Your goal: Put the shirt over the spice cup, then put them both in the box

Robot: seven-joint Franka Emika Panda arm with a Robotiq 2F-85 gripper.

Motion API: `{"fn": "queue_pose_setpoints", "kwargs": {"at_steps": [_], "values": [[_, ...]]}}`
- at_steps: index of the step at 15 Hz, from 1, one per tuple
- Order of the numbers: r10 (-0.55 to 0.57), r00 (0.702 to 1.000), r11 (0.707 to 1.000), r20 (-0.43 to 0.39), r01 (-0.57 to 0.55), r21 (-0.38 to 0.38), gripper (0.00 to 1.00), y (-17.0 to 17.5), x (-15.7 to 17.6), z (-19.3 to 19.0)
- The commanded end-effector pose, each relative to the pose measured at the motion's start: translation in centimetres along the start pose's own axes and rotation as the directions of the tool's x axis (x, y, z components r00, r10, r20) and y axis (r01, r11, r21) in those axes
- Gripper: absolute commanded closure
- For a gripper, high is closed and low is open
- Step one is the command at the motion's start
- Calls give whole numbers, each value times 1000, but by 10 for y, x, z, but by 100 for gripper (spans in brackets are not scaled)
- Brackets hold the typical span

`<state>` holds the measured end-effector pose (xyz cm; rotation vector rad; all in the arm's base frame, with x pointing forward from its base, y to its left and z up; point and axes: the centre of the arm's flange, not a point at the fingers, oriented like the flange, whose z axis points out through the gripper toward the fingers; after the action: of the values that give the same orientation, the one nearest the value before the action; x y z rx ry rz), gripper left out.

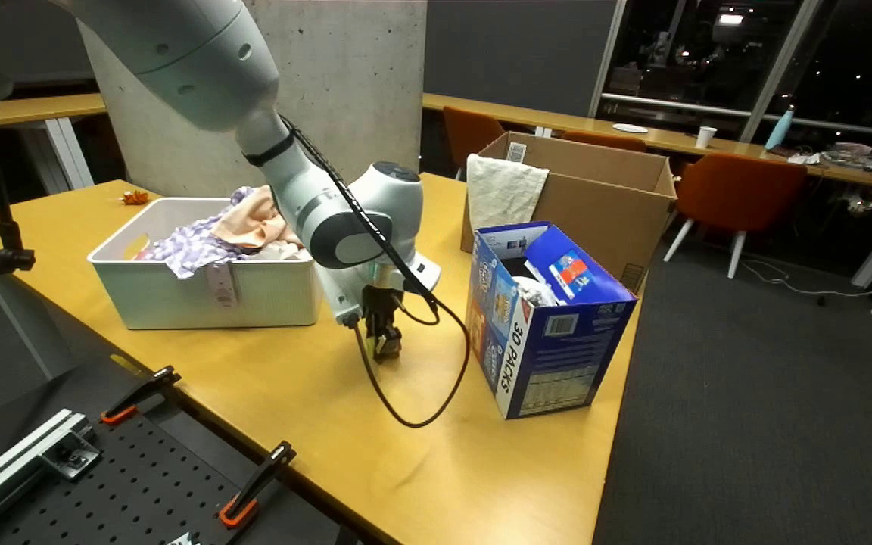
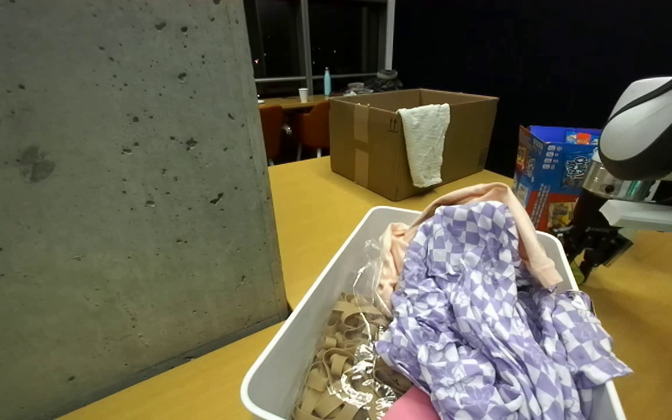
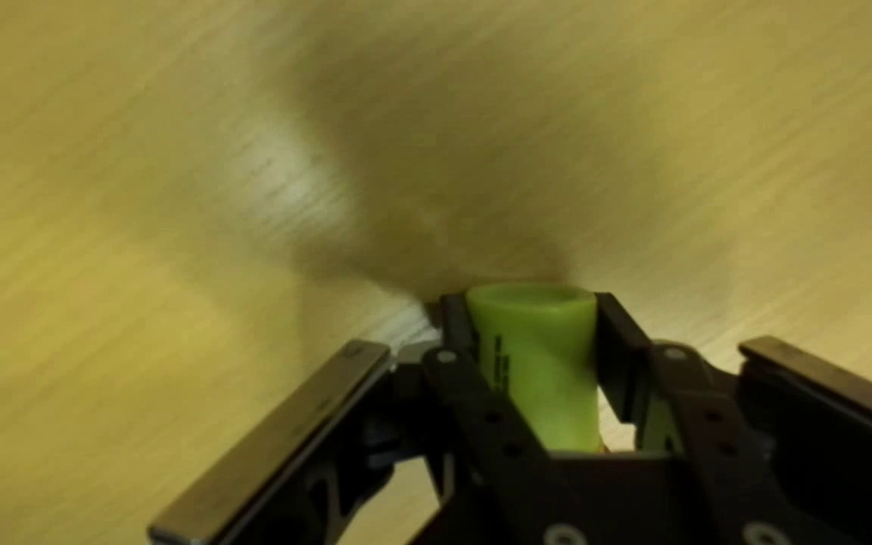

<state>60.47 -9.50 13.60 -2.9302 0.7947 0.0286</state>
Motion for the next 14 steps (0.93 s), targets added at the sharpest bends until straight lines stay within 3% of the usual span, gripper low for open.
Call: {"fn": "queue_pose_setpoints", "kwargs": {"at_steps": [1, 8, 10, 12, 14], "values": [[40, 999, 999, 2, -40, -6, 83, 30, -70, 3], [38, 999, 999, 11, -38, -22, 83, 47, -91, -2], [38, 999, 999, 17, -38, -25, 32, 49, -93, -2], [48, 999, 999, -1, -48, -24, 28, 56, -96, -7], [51, 999, 999, -11, -51, -20, 14, 61, -106, -11]]}}
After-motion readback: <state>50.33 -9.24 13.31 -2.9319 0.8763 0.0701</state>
